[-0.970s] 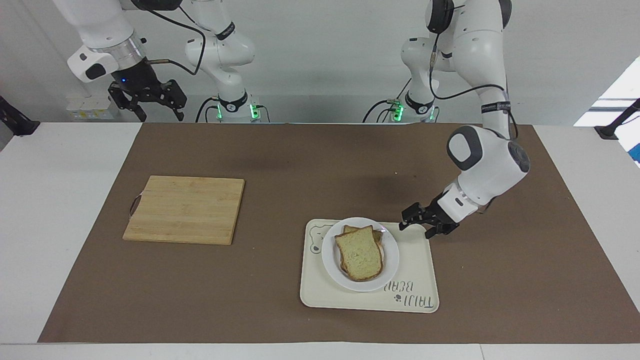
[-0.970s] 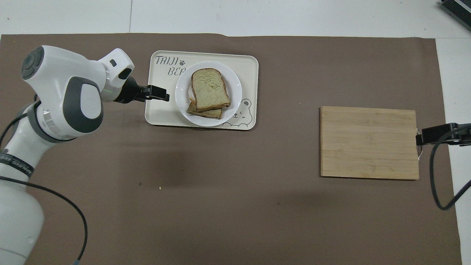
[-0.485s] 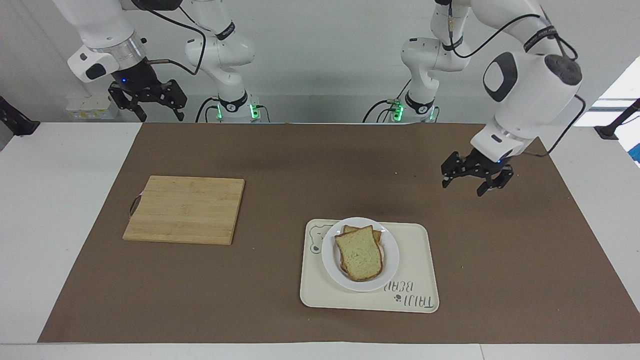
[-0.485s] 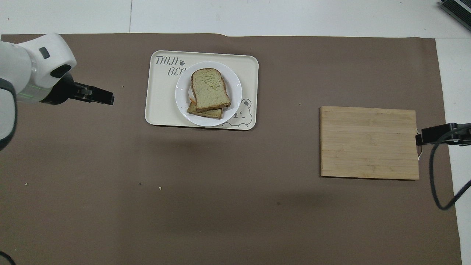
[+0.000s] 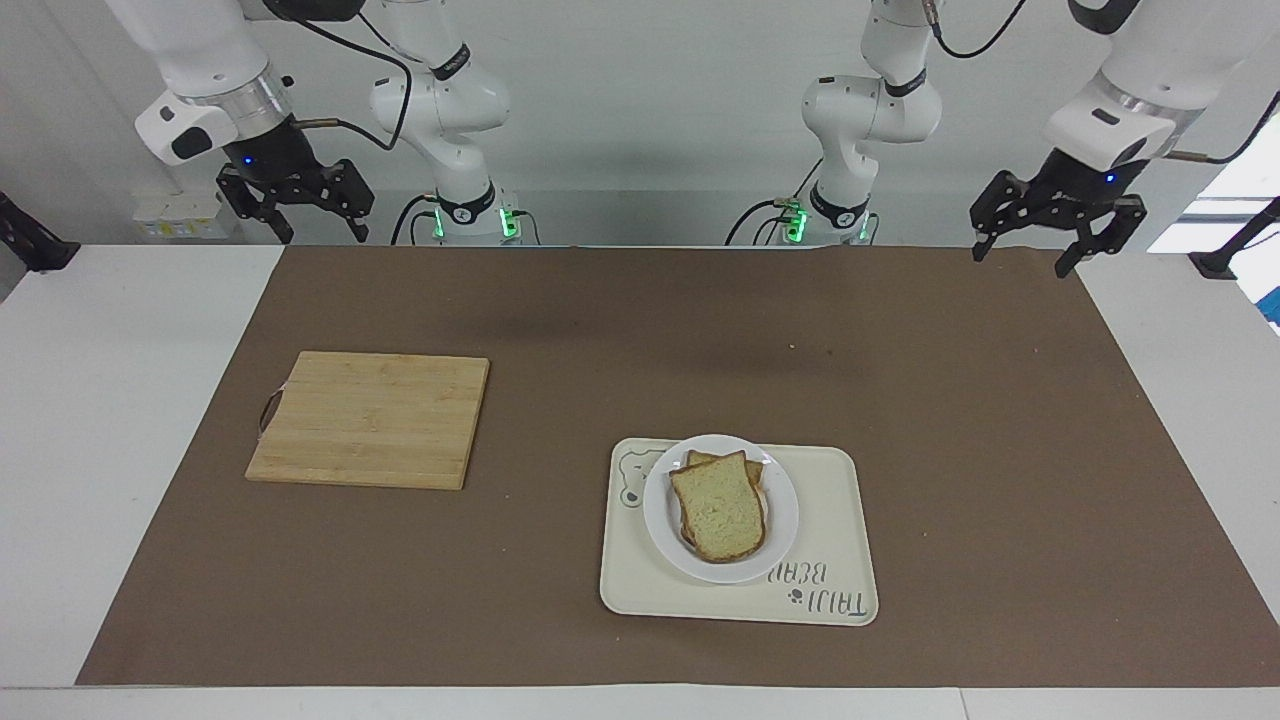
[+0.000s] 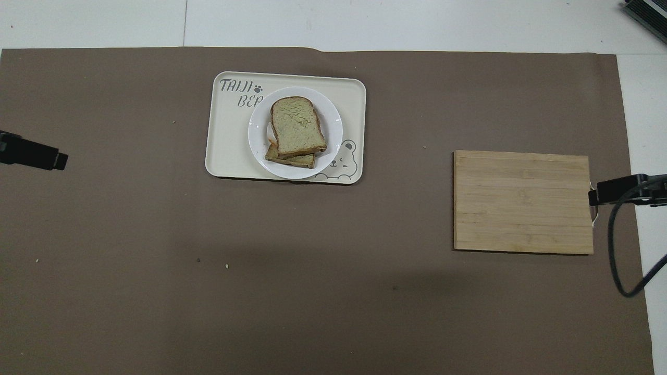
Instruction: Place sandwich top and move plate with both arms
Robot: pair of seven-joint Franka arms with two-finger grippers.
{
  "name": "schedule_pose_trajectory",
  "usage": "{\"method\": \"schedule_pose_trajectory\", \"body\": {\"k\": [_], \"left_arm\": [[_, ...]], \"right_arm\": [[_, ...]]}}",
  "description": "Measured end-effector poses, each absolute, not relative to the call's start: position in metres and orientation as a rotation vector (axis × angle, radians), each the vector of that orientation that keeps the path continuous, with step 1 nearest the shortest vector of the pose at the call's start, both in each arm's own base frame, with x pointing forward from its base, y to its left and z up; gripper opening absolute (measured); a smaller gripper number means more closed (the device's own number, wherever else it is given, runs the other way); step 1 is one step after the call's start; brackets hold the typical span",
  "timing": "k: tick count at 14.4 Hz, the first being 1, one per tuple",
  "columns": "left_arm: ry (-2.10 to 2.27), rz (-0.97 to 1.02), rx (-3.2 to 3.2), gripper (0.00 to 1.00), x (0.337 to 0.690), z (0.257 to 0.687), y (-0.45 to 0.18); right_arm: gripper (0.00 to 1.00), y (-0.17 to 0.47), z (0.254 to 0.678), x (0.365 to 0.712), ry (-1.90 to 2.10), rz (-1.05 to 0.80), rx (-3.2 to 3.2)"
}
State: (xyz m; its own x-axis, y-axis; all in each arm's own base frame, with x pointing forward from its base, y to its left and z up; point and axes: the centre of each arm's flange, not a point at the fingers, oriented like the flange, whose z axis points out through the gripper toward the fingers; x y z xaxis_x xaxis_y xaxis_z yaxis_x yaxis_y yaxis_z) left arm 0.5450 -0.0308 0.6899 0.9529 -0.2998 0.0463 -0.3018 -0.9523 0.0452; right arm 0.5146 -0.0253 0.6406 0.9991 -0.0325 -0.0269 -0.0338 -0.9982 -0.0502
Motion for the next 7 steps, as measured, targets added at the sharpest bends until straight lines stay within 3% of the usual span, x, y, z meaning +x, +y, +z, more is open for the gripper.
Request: {"method": "schedule_pose_trajectory", "body": {"k": [3, 7], "left_arm": [[-0.485, -0.071, 3.059, 1.0, 0.518, 0.7, -0.004], [-0.498, -0.051, 3.059, 1.0, 0.5, 0.718, 0.003]], "right_arm": [[1.0, -0.025, 0.641, 0.515, 0.051, 0.04, -3.09], [1.0, -0.025, 0.641, 0.515, 0.051, 0.04, -3.09]]}}
